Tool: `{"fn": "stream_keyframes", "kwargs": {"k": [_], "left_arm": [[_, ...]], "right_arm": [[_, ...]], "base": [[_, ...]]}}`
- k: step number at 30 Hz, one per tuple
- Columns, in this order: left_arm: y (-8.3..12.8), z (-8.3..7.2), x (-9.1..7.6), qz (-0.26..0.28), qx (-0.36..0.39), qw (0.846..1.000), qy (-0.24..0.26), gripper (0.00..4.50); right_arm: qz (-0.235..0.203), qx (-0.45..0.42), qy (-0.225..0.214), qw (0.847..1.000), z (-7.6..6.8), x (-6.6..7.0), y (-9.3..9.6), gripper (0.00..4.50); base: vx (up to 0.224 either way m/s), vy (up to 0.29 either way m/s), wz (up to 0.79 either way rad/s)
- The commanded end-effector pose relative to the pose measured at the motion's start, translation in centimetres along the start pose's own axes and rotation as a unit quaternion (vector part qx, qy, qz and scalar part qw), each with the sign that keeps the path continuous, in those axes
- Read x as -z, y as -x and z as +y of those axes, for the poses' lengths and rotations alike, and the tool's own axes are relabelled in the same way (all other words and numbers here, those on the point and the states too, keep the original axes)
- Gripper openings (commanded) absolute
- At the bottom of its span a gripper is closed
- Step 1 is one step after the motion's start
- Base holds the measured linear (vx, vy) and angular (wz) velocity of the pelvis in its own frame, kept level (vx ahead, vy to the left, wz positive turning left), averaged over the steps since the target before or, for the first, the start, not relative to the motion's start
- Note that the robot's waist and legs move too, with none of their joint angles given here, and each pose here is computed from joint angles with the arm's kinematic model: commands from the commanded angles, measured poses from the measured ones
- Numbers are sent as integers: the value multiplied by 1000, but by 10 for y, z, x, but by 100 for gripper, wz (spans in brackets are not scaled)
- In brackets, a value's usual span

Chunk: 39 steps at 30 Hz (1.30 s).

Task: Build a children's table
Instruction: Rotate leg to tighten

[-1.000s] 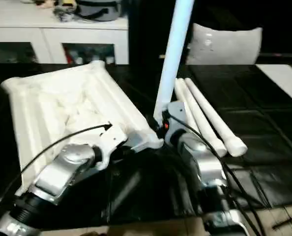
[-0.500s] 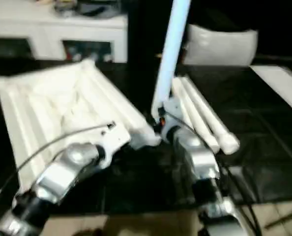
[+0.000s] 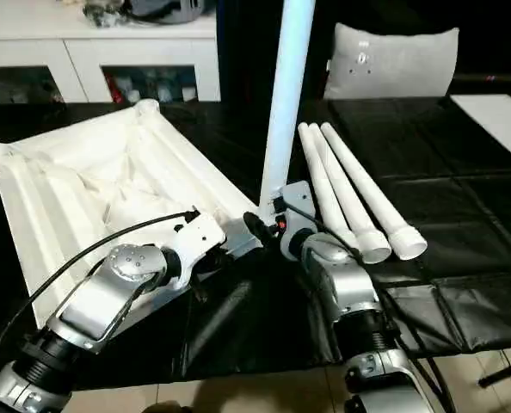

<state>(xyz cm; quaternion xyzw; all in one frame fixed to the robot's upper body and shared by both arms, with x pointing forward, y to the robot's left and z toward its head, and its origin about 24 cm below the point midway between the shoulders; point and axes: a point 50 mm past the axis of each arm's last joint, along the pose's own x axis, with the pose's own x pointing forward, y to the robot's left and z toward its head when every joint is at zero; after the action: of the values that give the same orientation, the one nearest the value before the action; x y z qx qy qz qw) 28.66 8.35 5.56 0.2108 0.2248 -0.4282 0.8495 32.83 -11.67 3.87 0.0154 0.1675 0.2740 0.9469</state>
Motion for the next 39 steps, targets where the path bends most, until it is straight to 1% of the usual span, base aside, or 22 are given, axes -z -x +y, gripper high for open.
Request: {"fn": "stream_keyframes", "kwargs": {"k": [1,3,4,5,8,12,13,18,20,21,25,26,28,29,30,32,35,38,39], "left_arm": [[2,6,-8,-12,-8,1000,-26,0],[2,8,-7,-10,-9,999,-32,0],[2,9,-6,-10,-8,999,-34,0],[3,10,-4,-8,-2,999,-37,0],[3,9,-1,-7,12,999,-41,0],[4,11,2,-2,27,998,-51,0],[4,12,6,6,33,998,-58,0],[7,12,13,14,63,995,-77,0],[8,12,14,13,73,994,-81,0],[9,9,16,14,99,990,-98,0],[11,9,19,16,124,986,-111,0],[13,9,19,14,139,983,-122,0],[14,9,18,9,156,979,-132,0],[15,8,18,8,162,977,-136,0],[17,7,17,3,188,971,-148,0],[19,5,17,4,204,966,-159,0],[22,3,17,6,231,958,-168,0],[23,2,17,4,244,954,-174,0],[23,1,17,3,248,953,-175,0]], "right_arm": [[41,-12,-15,999,0,22,6,394],[38,-23,-12,999,-1,23,11,400],[32,-32,-10,999,-2,24,14,422],[18,-49,-7,999,-3,22,21,431],[5,-71,10,997,-6,19,31,444],[-2,-81,28,996,-11,15,40,444],[-4,-88,46,995,-15,11,47,444],[-18,-126,76,989,-19,-1,63,444],[-20,-132,85,987,-21,-3,66,444],[-20,-145,101,984,-24,-8,71,444],[-12,-162,133,978,-26,-12,75,444],[1,-170,168,971,-27,-13,77,444],[15,-185,195,963,-26,-13,78,444],[18,-192,201,961,-26,-13,79,444],[28,-217,216,951,-23,-12,80,444],[32,-232,222,947,-22,-11,81,444],[30,-241,218,945,-22,-11,80,444],[27,-249,216,944,-21,-11,79,444],[26,-252,216,943,-21,-11,78,416]], "base": [[0,0,0],[0,0,0],[0,0,0],[0,0,0],[0,0,0],[0,0,0],[0,0,0],[0,0,0],[0,0,0],[0,0,0],[0,0,0],[0,0,0],[0,0,0],[0,0,0],[0,0,0],[0,0,0],[0,0,0],[0,0,0],[0,0,0]]}}
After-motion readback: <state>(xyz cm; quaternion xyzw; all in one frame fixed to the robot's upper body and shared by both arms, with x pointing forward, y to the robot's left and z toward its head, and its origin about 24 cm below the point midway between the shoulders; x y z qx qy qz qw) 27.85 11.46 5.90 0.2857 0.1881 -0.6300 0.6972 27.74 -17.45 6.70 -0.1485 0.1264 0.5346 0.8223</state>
